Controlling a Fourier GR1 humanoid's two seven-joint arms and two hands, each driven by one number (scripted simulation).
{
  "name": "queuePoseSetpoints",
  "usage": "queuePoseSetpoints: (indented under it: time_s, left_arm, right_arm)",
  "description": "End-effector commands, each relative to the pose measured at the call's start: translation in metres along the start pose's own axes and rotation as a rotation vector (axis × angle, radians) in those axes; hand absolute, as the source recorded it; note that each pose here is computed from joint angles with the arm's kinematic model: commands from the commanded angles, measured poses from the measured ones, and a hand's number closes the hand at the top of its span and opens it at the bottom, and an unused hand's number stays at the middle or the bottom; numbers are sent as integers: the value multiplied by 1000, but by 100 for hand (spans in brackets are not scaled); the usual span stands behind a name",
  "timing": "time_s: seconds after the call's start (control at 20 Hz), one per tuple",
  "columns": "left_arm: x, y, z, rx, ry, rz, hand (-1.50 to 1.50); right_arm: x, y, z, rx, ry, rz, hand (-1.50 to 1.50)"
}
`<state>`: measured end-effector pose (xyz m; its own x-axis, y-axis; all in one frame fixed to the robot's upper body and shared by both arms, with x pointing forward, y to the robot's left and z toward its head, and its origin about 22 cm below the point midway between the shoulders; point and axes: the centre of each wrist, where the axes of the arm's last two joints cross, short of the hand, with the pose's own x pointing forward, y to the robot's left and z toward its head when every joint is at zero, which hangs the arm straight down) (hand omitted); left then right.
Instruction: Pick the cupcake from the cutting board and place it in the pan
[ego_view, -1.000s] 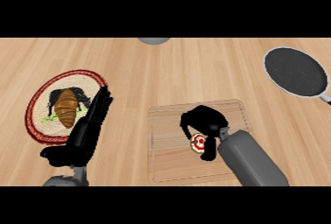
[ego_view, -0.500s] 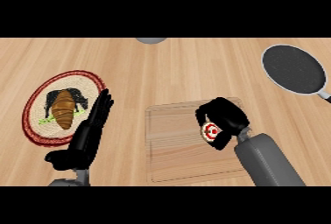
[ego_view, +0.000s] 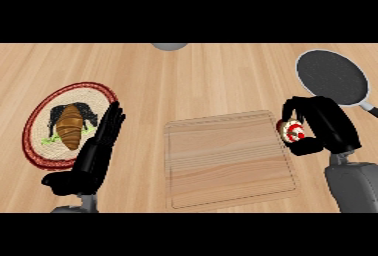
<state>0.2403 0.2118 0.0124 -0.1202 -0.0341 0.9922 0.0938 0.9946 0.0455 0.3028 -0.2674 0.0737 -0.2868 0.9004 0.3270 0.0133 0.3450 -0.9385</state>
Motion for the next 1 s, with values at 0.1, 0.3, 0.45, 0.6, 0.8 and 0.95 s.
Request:
queuePoseSetpoints:
  time_s: [0.1,0.3,0.45,0.6,0.8,0.95]
  left_arm:
    - [6,3,-12,-2,3,2,0]
    - [9,-6,-5,-30,-9,3,0]
    - [-5,5,-7,-31,-13,-12,0]
    - [-3,-13,-7,-49,-16,27,0]
    - [-9,-25,-10,-41,4,9,0]
    - [-5,-19,-16,-49,-18,-2,0]
  right_arm:
    - [-5,-49,8,-204,72,-114,150]
    - [-17,-52,-5,-252,206,-231,150]
    - [-43,-55,-10,-267,246,-293,150]
    - [-74,-51,-15,-328,277,-342,150]
    - [-116,-47,-22,-386,309,-249,150]
    - [-138,-52,-19,-477,325,-146,150]
